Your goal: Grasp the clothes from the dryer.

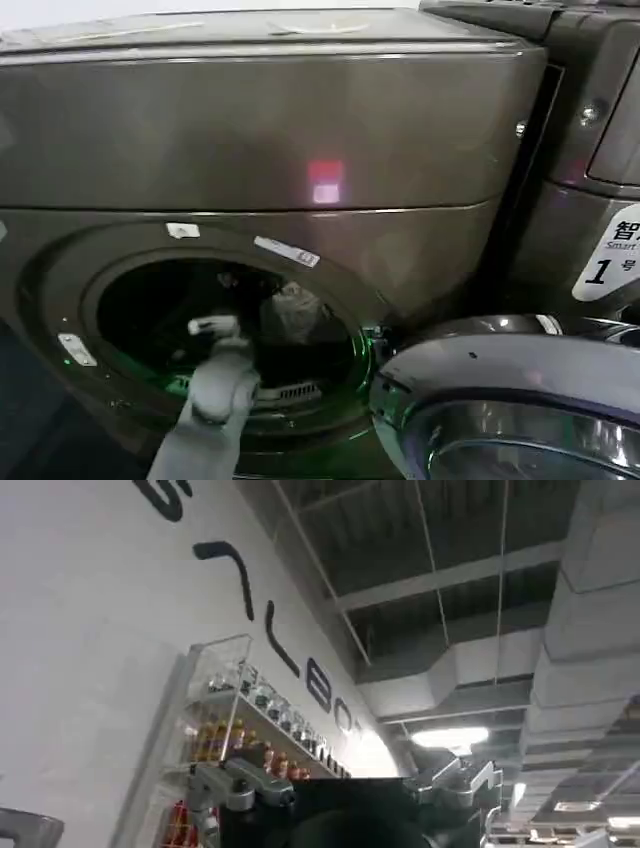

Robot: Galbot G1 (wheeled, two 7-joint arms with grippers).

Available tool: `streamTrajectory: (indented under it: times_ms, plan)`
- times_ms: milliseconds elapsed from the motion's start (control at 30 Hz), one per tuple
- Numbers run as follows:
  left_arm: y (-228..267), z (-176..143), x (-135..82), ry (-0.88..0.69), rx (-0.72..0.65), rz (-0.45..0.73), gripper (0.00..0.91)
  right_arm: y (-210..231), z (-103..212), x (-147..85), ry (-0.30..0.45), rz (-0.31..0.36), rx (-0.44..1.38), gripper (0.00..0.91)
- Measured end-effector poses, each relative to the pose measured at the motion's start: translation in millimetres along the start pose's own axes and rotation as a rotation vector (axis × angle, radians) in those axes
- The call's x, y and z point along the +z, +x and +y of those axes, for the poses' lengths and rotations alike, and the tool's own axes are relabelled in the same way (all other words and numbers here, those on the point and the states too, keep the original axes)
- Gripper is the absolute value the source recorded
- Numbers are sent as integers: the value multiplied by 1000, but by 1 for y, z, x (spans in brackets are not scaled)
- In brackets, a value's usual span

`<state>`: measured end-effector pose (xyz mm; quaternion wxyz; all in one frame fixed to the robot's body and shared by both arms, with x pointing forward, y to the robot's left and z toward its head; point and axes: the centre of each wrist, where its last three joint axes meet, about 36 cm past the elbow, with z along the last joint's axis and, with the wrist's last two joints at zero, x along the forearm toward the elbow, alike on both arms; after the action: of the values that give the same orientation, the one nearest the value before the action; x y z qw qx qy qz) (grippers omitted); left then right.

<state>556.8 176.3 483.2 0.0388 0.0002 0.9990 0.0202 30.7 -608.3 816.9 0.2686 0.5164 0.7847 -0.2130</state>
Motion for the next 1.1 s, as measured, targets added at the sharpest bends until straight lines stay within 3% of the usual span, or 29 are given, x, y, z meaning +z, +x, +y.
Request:
streamTrajectory:
  times_ms: [300, 600, 800, 1100]
  plan:
    - [-93, 14, 7, -115, 91, 73, 907, -2, -2, -3, -13, -7, 8, 907]
    - [-158, 21, 23, -369, 481, 218, 907, -2, -8, -4, -13, -7, 21, 907]
    - [-191, 35, 21, -591, 721, 359, 907, -2, -10, -2, -14, -4, 26, 907]
    - [-221, 48, 4, -945, 868, 604, 907, 3, -7, 4, -19, 8, 28, 907]
